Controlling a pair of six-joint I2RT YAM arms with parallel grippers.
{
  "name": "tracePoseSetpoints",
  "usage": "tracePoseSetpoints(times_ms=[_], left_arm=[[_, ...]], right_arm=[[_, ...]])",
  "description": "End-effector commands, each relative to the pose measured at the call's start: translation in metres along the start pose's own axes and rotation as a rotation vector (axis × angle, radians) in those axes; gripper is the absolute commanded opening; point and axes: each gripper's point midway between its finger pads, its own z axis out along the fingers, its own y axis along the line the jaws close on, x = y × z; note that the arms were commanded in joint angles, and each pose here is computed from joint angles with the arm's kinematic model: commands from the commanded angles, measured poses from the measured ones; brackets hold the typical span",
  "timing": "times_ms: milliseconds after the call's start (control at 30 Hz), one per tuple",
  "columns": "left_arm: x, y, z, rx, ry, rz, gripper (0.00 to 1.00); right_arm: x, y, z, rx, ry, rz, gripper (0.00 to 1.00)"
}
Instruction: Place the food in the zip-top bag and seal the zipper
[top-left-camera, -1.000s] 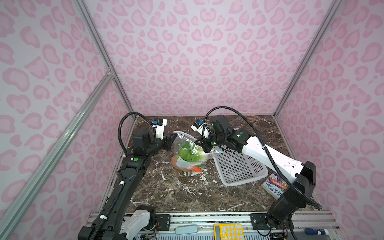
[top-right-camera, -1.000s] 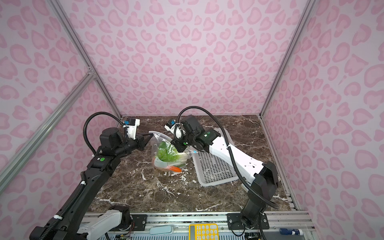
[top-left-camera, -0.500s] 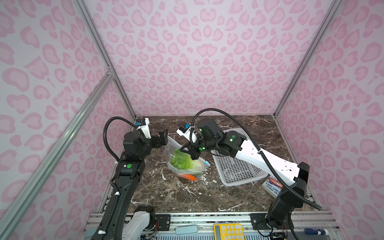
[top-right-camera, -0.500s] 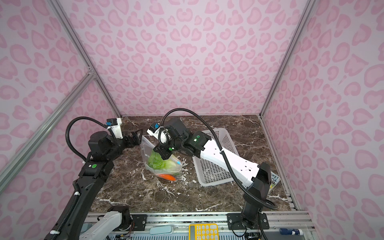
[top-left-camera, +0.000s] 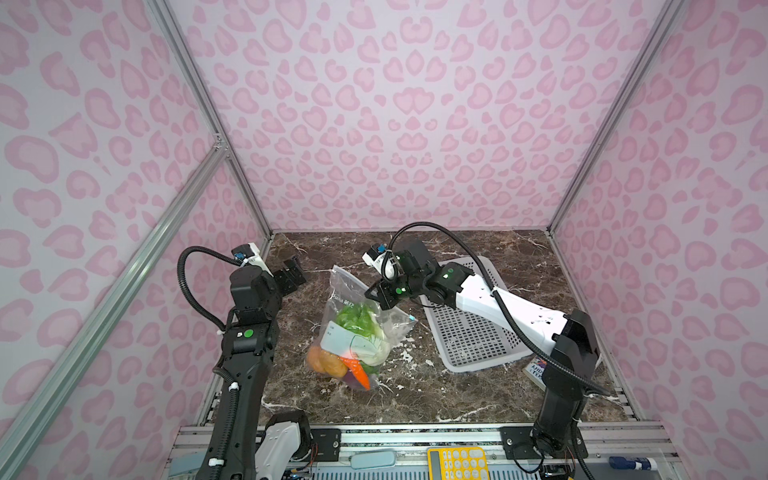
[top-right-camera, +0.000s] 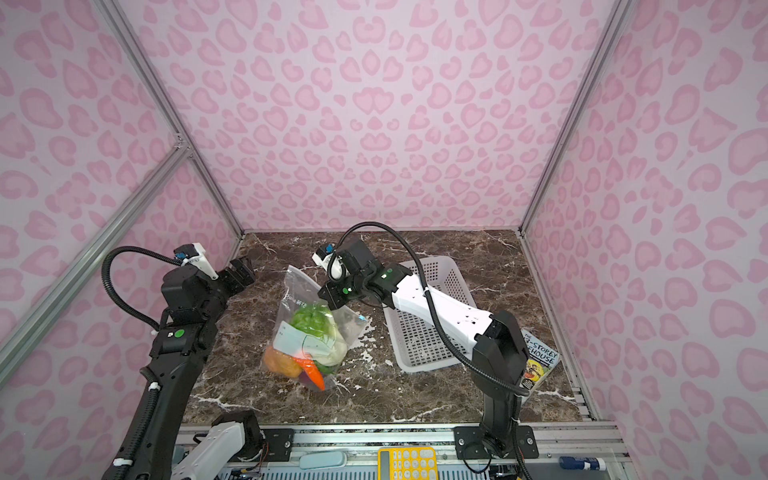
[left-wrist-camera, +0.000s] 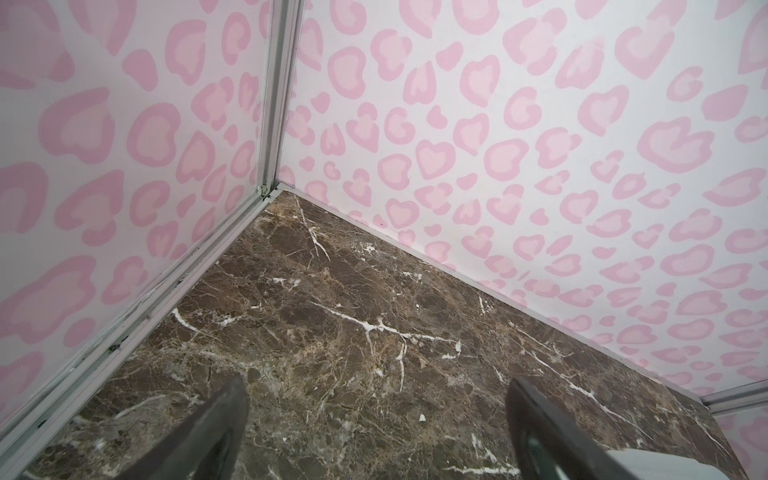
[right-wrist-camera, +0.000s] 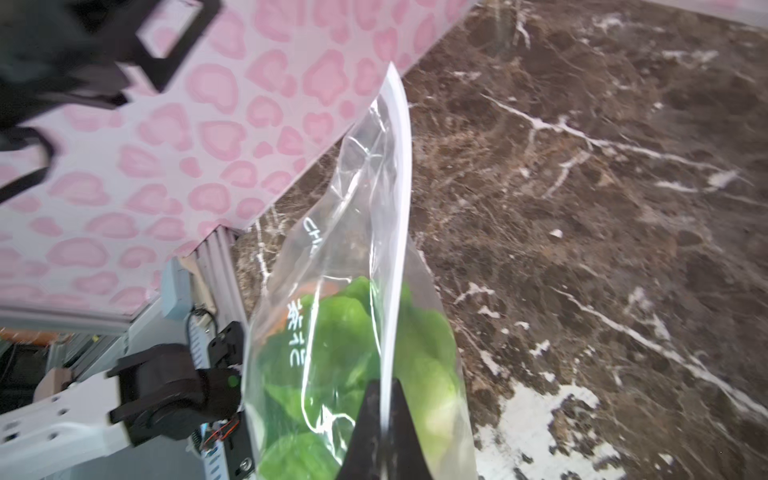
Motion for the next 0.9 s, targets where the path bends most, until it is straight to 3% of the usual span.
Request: tracePoseSetpoints(times_ms=[0,267,300,433,467,600,767,867], left_arm=[[-0.002,0.001,0.002,-0.002,-0.008,-0.009,0.98],[-0.004,0.004,0.002,-0.021,-0.013,0.003,0.98],[-0.004,0.005,0.002,-0.024,-0.015,0.006,0.98],[-0.007,0.009,-0.001,-0.051,-0.028,0.024,0.98],[-0.008,0.010,-0.001,-0.058,-0.030,0.027,0.97],[-0.006,0.012,0.002,-0.068,-0.023,0.033,0.98],[-0.003,0.014,0.005,-0.074,-0.012,0.039,0.98],[0.002,0.013,0.008,-0.067,0.006,0.039,0.98]], right_arm=[[-0.015,-0.028,0.017,0.069,-0.070,0.012,0.00],[-0.028,-0.122,0.068,0.421,-0.068,-0.060,0.00],[-0.028,-0.131,0.075,0.453,-0.050,-0.060,0.04],[-0.041,-0.152,0.086,0.534,0.001,-0.032,0.38],[-0.047,-0.153,0.084,0.544,-0.004,-0.022,0.42],[-0.077,-0.150,0.057,0.569,-0.075,-0.027,0.63],[-0.090,-0.166,-0.003,0.644,-0.129,-0.017,0.64],[-0.079,-0.191,-0.048,0.708,-0.140,0.022,0.64]])
